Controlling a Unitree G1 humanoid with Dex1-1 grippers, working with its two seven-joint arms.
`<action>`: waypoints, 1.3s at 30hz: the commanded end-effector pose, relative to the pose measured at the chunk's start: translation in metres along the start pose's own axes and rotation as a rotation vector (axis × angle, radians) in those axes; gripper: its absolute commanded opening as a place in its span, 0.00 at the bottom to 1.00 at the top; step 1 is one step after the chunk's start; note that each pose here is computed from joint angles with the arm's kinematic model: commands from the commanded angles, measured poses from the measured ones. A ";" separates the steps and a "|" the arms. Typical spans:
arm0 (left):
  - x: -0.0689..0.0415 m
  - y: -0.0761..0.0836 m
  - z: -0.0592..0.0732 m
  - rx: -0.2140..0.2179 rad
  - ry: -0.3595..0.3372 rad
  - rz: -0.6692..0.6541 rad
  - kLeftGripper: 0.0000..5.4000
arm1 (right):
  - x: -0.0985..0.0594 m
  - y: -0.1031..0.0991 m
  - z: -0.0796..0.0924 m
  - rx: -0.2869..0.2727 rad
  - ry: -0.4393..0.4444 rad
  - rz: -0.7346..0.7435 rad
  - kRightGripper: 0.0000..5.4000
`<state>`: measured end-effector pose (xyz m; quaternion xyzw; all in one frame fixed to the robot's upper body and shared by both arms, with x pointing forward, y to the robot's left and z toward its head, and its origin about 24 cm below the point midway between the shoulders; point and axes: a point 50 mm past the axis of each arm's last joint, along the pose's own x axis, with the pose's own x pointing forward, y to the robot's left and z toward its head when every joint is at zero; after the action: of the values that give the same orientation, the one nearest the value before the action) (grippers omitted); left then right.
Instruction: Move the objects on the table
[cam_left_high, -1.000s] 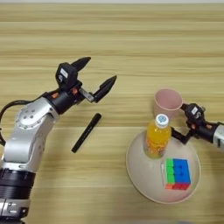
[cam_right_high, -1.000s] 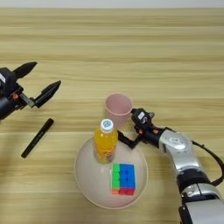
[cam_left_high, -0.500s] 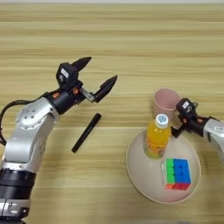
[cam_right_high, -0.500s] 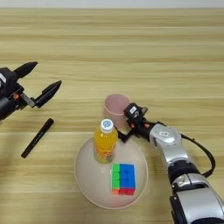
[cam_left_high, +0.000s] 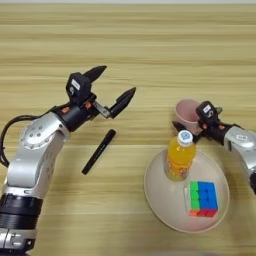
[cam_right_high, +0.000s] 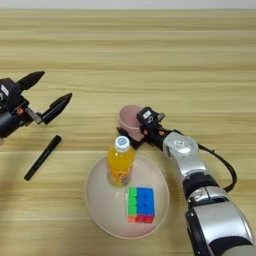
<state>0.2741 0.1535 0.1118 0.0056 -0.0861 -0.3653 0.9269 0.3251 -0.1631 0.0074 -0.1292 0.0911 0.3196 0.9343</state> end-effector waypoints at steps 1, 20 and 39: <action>-0.001 -0.001 0.000 0.015 0.000 0.002 1.00 | 0.004 -0.004 0.006 0.007 -0.004 -0.023 0.86; -0.002 -0.001 -0.006 0.002 0.009 0.023 1.00 | -0.012 -0.027 0.021 0.026 -0.101 -0.063 0.85; -0.002 -0.001 -0.007 0.002 0.009 0.024 1.00 | -0.082 -0.063 -0.004 0.036 -0.035 -0.218 0.85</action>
<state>0.2722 0.1528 0.1064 -0.0015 -0.0868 -0.3550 0.9308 0.3042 -0.2520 0.0360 -0.1199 0.0615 0.2269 0.9646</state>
